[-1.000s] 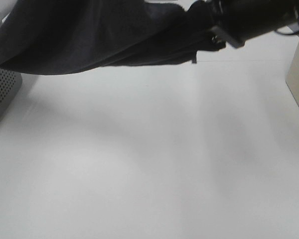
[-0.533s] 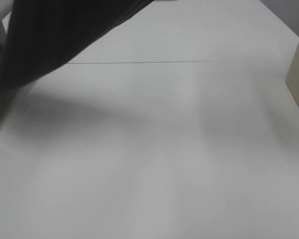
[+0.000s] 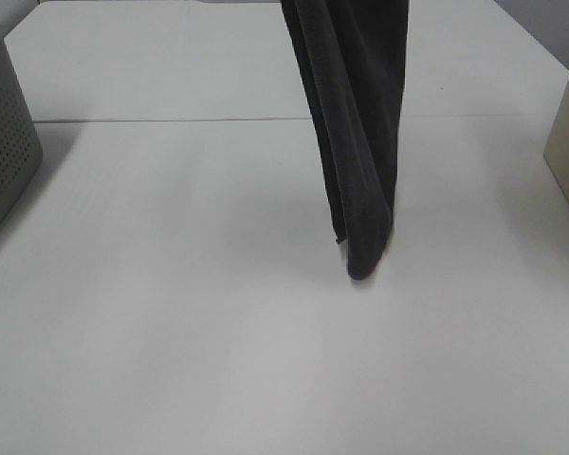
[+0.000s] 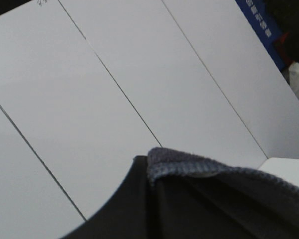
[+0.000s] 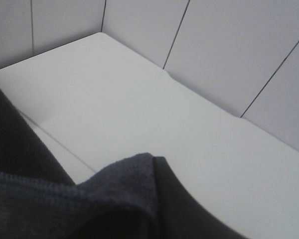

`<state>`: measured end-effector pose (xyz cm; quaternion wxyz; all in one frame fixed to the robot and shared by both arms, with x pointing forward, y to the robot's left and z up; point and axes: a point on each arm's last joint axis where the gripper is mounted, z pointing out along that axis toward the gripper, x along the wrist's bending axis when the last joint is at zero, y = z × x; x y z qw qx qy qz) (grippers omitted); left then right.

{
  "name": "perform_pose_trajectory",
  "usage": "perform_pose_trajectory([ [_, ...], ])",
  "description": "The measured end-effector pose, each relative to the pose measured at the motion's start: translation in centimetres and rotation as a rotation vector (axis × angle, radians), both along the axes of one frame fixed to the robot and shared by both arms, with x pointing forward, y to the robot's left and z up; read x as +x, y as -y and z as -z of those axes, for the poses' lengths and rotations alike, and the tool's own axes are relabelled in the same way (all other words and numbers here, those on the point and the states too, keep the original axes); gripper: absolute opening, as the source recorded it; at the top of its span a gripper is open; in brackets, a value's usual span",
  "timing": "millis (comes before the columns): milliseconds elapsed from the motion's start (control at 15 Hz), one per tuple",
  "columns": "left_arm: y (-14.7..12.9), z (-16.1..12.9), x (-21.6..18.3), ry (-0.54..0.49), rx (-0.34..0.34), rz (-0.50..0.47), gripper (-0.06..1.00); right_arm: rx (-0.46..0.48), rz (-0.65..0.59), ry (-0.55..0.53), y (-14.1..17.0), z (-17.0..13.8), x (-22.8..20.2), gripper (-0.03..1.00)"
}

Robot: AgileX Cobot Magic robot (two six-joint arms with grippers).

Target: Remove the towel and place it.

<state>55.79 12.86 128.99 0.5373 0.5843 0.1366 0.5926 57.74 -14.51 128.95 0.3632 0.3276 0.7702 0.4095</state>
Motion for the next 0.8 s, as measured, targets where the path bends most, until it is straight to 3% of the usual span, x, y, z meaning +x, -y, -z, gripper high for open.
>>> perform_pose_trajectory([
  [200,0.2,2.8,4.5,0.128,-0.081,0.042,0.00,0.003,0.075,0.134,-0.2,0.3,2.4,0.01],
  [467,-1.2,4.4,8.6,0.158,-0.220,0.017,0.00,0.049,0.107,0.293,-0.8,0.4,4.6,0.01],
  [800,-2.0,4.9,13.4,0.230,-0.270,-0.021,0.00,0.107,0.076,0.489,-2.7,2.4,8.5,0.01],
])
